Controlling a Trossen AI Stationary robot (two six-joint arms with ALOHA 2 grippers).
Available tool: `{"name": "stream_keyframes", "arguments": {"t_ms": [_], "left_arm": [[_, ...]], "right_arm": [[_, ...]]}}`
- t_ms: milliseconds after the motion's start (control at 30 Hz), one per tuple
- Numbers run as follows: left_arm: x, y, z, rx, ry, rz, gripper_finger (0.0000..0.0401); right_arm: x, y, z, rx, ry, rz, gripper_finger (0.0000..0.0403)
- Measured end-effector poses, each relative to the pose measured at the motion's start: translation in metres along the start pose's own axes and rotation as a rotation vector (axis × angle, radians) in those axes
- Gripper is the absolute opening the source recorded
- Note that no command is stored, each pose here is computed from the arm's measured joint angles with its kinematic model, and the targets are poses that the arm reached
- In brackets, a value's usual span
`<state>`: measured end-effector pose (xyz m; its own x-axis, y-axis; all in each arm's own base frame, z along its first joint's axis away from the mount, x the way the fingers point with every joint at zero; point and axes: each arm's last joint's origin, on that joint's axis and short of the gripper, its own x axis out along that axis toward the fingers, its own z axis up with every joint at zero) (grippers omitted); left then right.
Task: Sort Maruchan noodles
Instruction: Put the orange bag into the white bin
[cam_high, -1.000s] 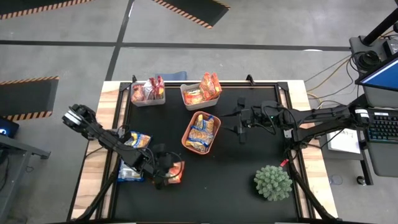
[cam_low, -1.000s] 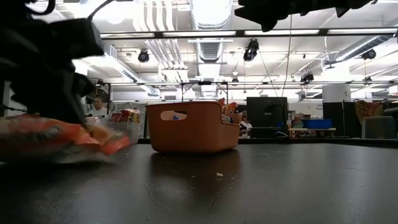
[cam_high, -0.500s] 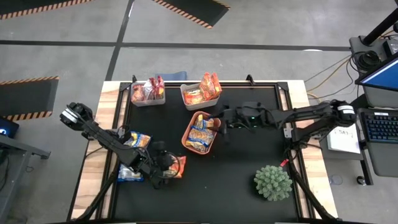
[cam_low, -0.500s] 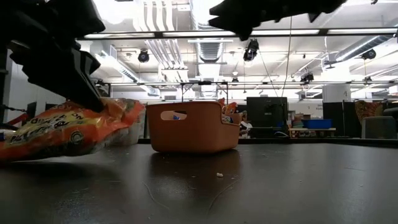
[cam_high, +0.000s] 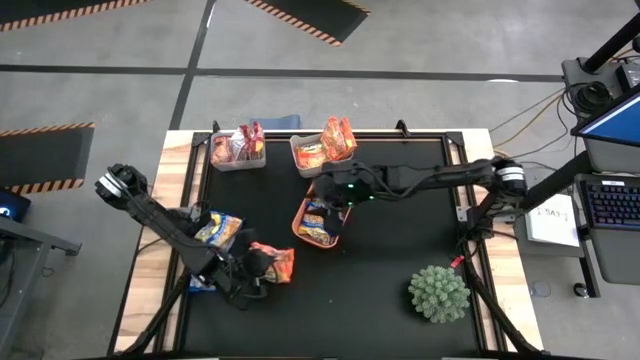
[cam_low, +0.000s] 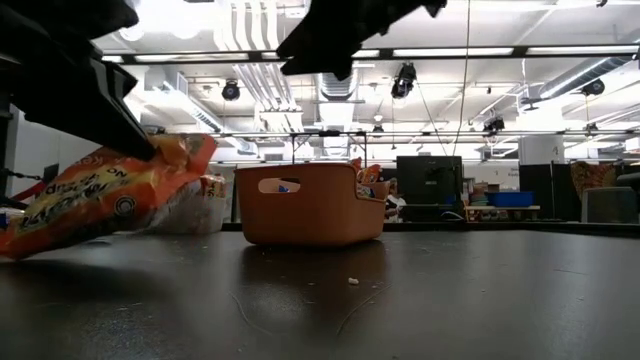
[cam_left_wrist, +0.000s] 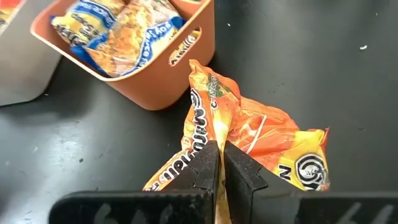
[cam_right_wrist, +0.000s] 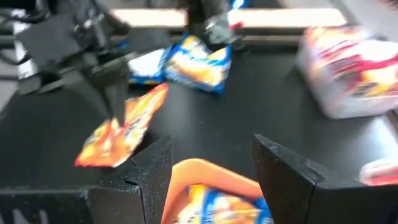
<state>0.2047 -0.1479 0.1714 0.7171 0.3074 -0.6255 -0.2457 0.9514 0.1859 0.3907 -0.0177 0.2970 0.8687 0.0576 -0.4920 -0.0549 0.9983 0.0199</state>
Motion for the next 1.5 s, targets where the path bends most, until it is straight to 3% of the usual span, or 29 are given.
{"name": "stream_keyframes", "arguments": {"t_ms": [267,700,933,1300,1500], "left_arm": [[-0.01,-0.005,-0.006,-0.011,-0.068,0.048,0.0],[-0.014,-0.005,-0.005,-0.097,-0.178,0.14,0.0],[-0.015,-0.003,-0.003,-0.103,-0.239,0.196,0.0],[-0.013,-0.009,-0.01,-0.092,-0.085,0.034,0.0],[-0.004,-0.012,-0.022,-0.072,-0.062,0.069,0.0]], "right_arm": [[0.026,0.011,0.001,0.139,0.138,0.201,0.0203],[0.03,0.058,-0.009,0.173,0.246,0.274,0.0203],[0.031,0.063,-0.009,0.094,0.218,0.084,0.0203],[0.02,0.056,-0.021,0.114,0.373,0.047,0.0203],[0.018,0.056,-0.026,0.123,0.44,0.04,0.0203]]}}
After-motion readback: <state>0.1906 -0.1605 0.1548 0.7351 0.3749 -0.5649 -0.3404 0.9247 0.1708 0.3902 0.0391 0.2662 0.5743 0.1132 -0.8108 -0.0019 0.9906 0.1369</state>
